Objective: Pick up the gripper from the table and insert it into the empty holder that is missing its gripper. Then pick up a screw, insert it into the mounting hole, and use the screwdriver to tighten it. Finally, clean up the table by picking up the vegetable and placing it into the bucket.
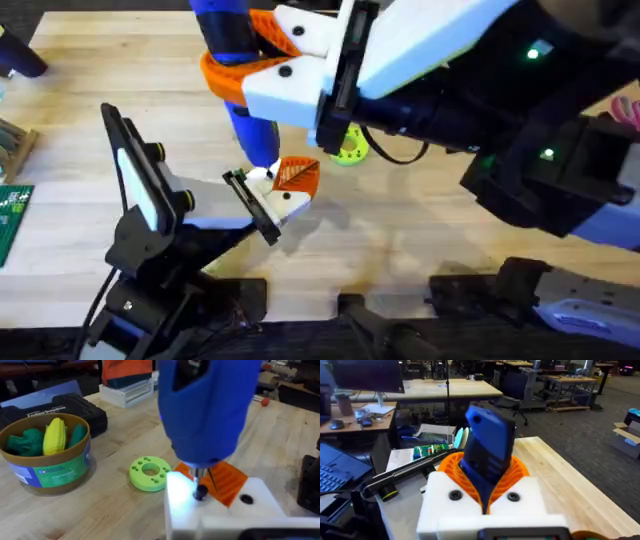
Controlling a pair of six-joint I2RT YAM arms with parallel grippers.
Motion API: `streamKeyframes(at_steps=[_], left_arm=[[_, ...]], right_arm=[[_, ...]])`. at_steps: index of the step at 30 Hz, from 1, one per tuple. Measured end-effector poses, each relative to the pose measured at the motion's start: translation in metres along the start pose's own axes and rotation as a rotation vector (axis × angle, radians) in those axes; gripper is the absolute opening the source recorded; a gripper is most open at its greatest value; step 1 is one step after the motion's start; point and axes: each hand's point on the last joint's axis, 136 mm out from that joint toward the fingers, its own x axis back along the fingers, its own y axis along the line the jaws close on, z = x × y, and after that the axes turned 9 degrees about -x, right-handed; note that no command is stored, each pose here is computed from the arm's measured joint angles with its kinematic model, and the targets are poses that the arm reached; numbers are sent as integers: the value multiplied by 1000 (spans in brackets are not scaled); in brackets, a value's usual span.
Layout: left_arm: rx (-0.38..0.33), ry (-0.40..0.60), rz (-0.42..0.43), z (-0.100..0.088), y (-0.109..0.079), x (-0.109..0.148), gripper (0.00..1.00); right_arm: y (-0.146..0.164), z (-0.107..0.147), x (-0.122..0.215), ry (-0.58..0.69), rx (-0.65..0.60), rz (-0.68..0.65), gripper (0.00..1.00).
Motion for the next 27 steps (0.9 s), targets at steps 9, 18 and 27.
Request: streamKeyframes(at_steps=[9, 18, 27], left_arm=[[0, 0, 0, 0, 0, 0, 15], [0, 0, 0, 0, 0, 0, 15], [0, 0, 0, 0, 0, 0, 15]], right_arm=[[0, 0, 0, -1, 0, 0, 31], [0, -2, 0, -8, 3, -1, 31], [0, -1, 0, -5, -16, -1, 31]])
